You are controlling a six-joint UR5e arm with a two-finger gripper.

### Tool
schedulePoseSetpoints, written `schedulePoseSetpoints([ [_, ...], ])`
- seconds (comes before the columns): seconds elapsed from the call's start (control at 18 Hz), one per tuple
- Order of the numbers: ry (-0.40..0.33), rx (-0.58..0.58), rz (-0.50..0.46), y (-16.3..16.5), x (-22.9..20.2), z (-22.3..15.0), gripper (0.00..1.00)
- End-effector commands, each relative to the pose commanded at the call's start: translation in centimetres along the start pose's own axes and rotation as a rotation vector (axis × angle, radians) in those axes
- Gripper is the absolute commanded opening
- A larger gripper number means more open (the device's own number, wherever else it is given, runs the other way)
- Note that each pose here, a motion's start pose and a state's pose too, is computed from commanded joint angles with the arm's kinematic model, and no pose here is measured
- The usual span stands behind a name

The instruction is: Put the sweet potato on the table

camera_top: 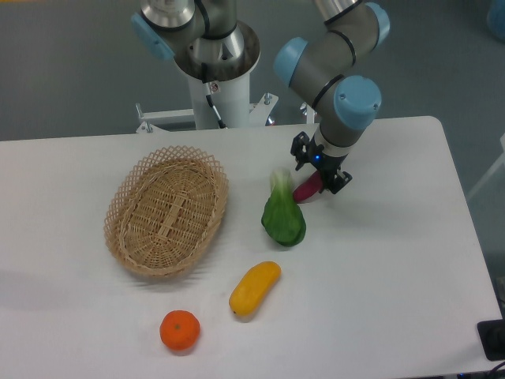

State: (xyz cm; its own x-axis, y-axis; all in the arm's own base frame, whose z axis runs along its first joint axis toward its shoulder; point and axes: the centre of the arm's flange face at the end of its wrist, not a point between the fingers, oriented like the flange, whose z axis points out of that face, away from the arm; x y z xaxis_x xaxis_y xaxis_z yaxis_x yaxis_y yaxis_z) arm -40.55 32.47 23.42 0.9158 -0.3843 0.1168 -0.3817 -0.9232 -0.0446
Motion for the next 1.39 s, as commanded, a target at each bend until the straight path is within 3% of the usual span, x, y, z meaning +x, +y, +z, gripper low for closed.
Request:
schedulePoseSetpoints([
  [0.94, -0.232, 0.0, -0.013, 0.2, -9.6, -10.8, 1.0],
  [1.22, -0.262, 0.022, -0.083, -0.4, -12.2, -12.0, 1.0],
  [1.39, -0.243, 0.02, -0.078, -1.1, -13.1, -12.3, 1.0],
])
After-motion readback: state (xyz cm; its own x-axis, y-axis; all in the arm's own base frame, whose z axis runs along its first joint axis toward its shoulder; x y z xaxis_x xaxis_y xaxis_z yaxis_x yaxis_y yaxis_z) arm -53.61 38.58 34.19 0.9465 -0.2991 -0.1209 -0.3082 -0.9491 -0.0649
